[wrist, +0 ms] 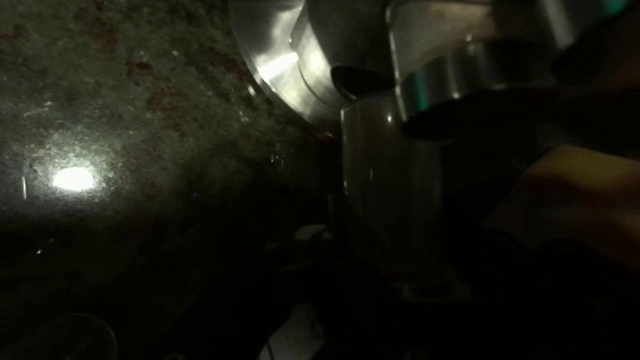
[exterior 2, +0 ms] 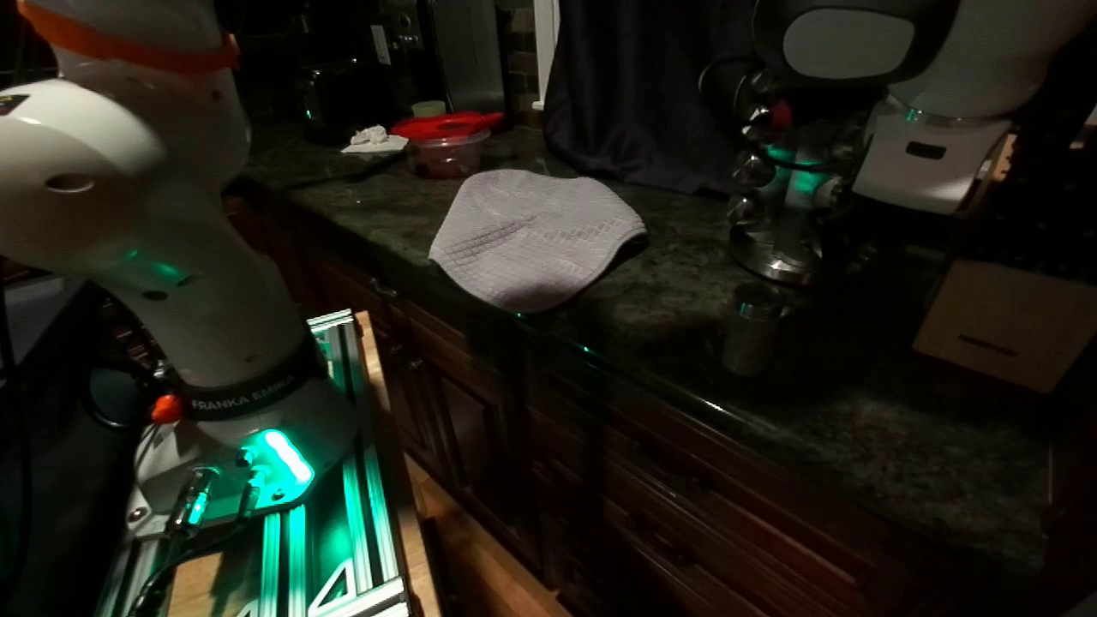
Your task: Remove one glass jar from the silver holder on the right.
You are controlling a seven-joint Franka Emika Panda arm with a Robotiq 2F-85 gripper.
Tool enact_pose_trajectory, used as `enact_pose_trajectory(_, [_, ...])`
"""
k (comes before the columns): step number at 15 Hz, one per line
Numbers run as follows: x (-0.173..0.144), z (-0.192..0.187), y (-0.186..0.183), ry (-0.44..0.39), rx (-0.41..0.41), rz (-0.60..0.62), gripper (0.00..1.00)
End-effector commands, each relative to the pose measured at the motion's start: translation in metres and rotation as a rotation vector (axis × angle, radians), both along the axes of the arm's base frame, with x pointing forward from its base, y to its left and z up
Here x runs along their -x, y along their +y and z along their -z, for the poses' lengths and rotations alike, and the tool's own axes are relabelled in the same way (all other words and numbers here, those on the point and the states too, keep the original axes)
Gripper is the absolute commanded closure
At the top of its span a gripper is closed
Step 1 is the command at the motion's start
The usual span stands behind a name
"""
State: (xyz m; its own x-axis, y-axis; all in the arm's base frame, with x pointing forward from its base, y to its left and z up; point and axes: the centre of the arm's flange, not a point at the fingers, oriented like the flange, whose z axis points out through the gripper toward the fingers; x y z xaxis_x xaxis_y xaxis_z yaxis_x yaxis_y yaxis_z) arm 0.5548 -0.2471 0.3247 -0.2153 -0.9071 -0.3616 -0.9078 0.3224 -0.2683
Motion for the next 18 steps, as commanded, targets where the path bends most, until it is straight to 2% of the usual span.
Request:
enact_pose_trajectory(1, [0.017, -0.012, 0.011, 0.005, 0.064, -0.013, 0.76])
enact_pose_trajectory(11, [0.052, -0.023, 0.031, 0.001, 0.324, -0.128, 0.76])
enact_pose_trajectory(18, [0.072, -0.029, 0.054, -0.041, 0.427, -0.213, 0.76])
